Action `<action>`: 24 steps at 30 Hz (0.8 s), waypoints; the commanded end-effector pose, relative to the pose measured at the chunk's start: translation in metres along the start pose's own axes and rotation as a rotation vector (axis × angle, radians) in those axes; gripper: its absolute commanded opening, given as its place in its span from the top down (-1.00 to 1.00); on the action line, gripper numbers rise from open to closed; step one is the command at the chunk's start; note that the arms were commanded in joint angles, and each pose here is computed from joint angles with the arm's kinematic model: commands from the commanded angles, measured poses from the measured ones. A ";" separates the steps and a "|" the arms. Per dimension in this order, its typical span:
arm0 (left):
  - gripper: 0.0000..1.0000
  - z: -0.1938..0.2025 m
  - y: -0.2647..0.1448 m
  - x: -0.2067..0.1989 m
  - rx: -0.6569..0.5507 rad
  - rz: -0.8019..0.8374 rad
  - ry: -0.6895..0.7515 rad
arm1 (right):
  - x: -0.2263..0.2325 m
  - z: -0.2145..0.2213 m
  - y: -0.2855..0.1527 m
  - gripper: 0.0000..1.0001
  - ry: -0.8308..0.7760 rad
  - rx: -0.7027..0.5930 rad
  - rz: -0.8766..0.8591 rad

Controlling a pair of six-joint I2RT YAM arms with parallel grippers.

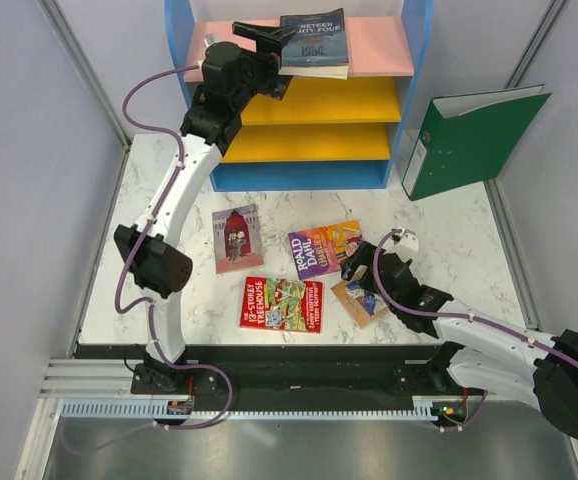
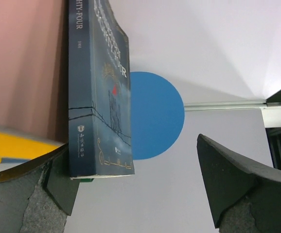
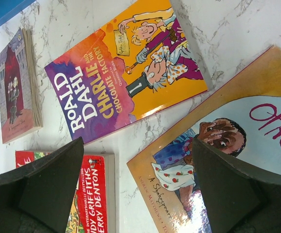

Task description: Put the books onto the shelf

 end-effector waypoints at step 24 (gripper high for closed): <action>-0.99 -0.002 -0.078 -0.013 0.032 0.046 0.333 | 0.007 -0.002 0.001 -0.96 0.003 -0.001 -0.029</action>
Point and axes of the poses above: each gripper's point midway between its finger pads, its own y axis out along the fingers, its own x axis along the line the jaws close on, z = x × y, the point moved 4 cm from there along -y, back along the fingers, and after that the axes turned 7 degrees about y, right-handed, at the moved point
